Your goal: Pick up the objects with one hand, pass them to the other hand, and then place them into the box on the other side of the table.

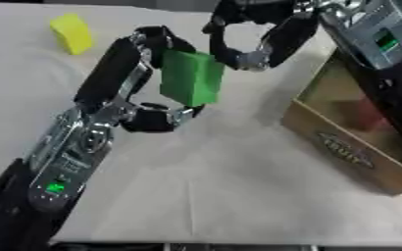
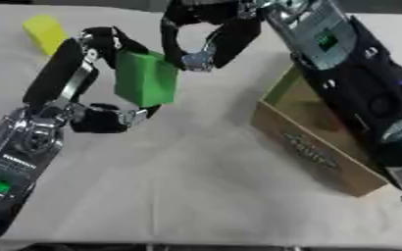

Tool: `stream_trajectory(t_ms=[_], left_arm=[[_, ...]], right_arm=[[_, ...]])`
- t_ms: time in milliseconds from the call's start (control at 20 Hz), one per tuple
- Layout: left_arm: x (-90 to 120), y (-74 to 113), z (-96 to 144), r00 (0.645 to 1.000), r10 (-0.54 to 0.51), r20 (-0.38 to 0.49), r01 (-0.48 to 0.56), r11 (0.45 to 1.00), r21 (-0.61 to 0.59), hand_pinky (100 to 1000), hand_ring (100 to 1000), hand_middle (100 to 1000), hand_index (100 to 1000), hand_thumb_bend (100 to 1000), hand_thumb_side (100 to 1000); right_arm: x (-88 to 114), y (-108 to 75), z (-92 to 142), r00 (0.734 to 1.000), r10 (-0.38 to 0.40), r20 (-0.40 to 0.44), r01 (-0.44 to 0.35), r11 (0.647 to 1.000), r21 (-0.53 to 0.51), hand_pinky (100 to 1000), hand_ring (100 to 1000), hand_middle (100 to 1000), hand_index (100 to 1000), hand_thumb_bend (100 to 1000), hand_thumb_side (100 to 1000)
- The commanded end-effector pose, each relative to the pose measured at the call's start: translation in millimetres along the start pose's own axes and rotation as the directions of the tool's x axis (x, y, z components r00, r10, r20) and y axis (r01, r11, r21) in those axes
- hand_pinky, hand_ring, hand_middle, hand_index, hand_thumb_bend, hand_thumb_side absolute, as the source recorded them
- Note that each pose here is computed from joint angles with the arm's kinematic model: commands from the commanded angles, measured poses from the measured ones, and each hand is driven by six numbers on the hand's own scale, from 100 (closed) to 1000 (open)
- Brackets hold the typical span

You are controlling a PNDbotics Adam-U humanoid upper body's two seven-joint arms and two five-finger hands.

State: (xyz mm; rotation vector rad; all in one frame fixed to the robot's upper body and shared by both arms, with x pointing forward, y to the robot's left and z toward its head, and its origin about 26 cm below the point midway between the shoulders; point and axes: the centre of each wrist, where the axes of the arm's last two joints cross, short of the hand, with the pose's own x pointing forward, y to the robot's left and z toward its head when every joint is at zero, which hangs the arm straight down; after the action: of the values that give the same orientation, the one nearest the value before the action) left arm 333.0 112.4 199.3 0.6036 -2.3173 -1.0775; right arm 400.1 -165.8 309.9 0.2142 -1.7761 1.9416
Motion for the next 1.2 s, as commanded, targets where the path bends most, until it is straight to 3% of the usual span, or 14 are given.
stream_trajectory(t_ms=[50,100,300,500,1200], left_arm=[[4,6.7,-4,1.0,0.004,0.015,-0.005,0.999,0.044,468,429,375,595,100,100],[4,6.8,-3,1.0,0.006,0.017,-0.007,0.999,0.049,465,427,373,593,100,100],[3,6.9,-2,1.0,0.009,0.023,-0.01,0.998,0.064,464,425,368,589,100,100],[3,6.5,-1,1.0,0.012,0.028,-0.014,0.997,0.071,463,424,367,588,100,100],[6,7.8,-2,0.998,0.018,0.06,-0.024,0.995,0.094,439,402,343,560,100,100]], right_arm=[[10,-10.9,8,0.998,0.061,0.001,-0.061,0.998,-0.015,1000,766,670,821,100,162],[10,-11.5,9,0.998,0.071,-0.001,-0.071,0.997,-0.018,1000,774,686,836,100,119],[13,-14.8,13,0.994,0.109,-0.011,-0.109,0.993,-0.049,1000,810,746,884,190,205],[16,-17.0,16,0.988,0.155,-0.021,-0.156,0.985,-0.079,1000,831,770,903,274,235],[10,-16.1,17,0.986,0.161,-0.033,-0.163,0.984,-0.077,1000,840,781,916,304,192]])
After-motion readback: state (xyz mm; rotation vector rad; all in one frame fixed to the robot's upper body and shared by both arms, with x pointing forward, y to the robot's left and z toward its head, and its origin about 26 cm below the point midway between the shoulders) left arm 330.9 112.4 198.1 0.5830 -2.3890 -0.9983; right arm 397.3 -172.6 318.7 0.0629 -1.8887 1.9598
